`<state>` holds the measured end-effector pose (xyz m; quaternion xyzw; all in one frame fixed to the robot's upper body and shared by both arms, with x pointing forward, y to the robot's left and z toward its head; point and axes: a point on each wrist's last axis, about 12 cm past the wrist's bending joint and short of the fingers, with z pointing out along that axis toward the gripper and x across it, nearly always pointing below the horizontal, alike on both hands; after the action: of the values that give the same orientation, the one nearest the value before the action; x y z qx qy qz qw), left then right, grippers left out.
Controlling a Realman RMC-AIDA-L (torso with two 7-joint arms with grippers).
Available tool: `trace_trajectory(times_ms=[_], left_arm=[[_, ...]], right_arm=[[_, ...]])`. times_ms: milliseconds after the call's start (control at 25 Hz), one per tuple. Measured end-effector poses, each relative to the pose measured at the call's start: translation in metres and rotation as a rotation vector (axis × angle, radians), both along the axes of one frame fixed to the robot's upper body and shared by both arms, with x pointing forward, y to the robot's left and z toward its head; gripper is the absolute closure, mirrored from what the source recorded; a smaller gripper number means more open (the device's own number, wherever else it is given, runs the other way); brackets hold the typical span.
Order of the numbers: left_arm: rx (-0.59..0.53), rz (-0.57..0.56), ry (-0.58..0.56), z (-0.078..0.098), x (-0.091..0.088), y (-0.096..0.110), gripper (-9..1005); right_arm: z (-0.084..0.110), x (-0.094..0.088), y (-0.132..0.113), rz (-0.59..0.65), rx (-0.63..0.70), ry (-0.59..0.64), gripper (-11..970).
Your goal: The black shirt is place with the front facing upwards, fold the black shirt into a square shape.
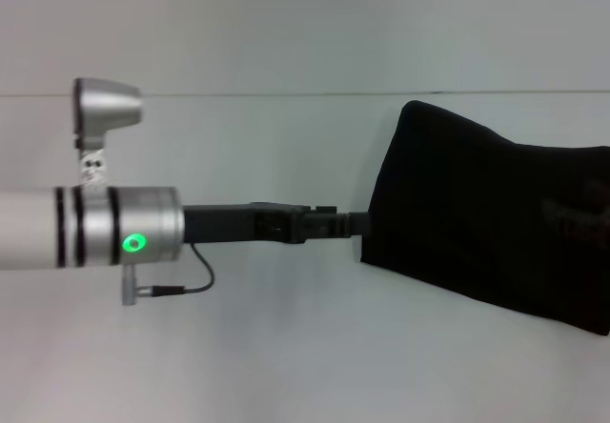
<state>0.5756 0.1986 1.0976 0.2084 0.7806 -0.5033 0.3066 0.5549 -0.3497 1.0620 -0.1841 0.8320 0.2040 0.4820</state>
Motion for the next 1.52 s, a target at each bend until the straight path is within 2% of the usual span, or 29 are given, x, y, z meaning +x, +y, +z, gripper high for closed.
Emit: trace_trajectory(times_ms=[200, 440, 680, 960, 1240, 1520], left_arm=[[0.077, 0.057, 0.132, -0.006, 0.017, -0.026, 235], [0.142, 0.151, 0.145, -0.014, 0.034, -0.051, 235], [0.183, 0.215, 0.129, -0.019, 0.042, -0.058, 236], [0.234, 0.216, 0.103, -0.026, 0.045, -0.074, 236], [0.229, 0.211, 0.098, -0.027, 0.044, -0.076, 235], [0.224, 0.207, 0.114, -0.030, 0.042, -0.079, 235]], right_arm=[[0.011, -0.011, 0.009, 0.119, 0.032, -0.115, 53], [0.010, -0.018, 0.011, 0.160, 0.049, -0.127, 53], [0.007, -0.026, 0.007, 0.153, 0.061, -0.120, 53], [0.009, -0.028, 0.008, 0.165, 0.082, -0.131, 52], [0.009, -0.034, 0.018, 0.275, 0.064, -0.165, 52], [0.003, -0.036, 0.024, 0.318, 0.044, -0.137, 53]])
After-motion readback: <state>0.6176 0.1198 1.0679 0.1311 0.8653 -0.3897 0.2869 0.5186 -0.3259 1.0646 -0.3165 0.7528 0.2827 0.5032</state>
